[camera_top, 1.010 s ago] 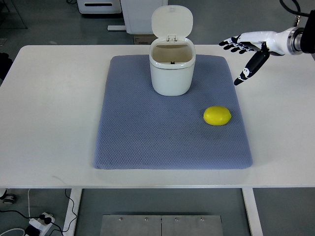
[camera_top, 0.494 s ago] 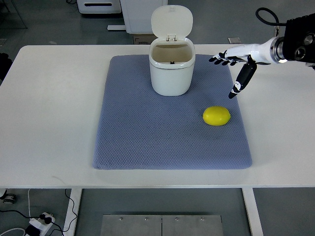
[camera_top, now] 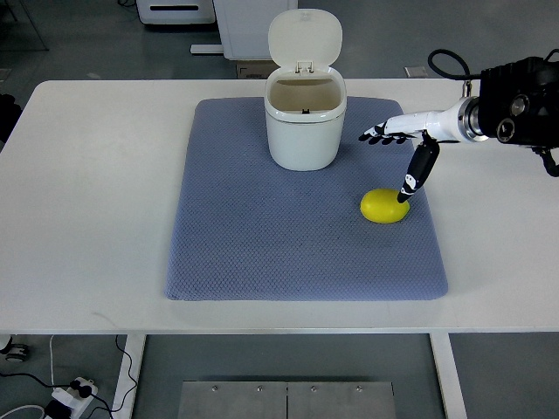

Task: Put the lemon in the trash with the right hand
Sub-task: 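Lower the right hand onto the yellow lemon, fingers around it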

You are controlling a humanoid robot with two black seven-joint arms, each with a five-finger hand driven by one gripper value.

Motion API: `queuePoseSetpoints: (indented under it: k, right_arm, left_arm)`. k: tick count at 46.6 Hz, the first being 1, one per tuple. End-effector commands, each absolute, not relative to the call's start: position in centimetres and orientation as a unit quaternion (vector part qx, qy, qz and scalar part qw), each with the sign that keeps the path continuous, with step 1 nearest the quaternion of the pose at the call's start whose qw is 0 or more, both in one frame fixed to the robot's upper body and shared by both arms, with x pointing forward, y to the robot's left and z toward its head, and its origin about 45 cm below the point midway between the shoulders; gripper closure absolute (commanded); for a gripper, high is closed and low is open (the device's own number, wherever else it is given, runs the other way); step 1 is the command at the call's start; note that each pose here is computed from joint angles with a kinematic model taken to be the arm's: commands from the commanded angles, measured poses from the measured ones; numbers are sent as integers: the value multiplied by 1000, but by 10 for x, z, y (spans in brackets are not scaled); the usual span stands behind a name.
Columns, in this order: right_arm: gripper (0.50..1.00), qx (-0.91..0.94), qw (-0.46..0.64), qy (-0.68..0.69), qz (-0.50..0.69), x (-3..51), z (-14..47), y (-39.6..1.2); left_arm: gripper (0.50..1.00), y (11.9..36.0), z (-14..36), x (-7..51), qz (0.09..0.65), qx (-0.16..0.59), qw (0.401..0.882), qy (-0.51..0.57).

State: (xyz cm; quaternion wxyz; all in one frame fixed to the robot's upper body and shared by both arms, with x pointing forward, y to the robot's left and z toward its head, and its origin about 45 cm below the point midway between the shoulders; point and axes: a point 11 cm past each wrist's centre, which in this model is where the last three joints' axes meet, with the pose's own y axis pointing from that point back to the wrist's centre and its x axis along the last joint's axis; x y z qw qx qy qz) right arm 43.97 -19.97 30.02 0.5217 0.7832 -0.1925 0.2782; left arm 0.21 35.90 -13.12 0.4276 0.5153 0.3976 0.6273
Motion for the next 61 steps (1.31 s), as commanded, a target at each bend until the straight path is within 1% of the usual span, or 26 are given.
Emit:
queuePoseSetpoints:
  k: [1,32,51,57,61]
  right_arm:
    - [500,781,522,-195,281,440,297,-199]
    - [500,768,545,-179,286,431,262,-202]
    - [507,764,545,-180,296,430,258,-198]
    - [521,765,542,-178,300,429,257,-193]
    - [557,765,542,-173,301,428,255,-190]
  left_arm:
    - [500,359,-131,2,628,516,427,397]
    - [500,359,-131,2,627,515,428,398]
    - [500,359,-131,2,628,516,427,397]
    - [500,359,-131,2,628,516,427,397]
    - [500,359,-131,2,627,515,428,398]
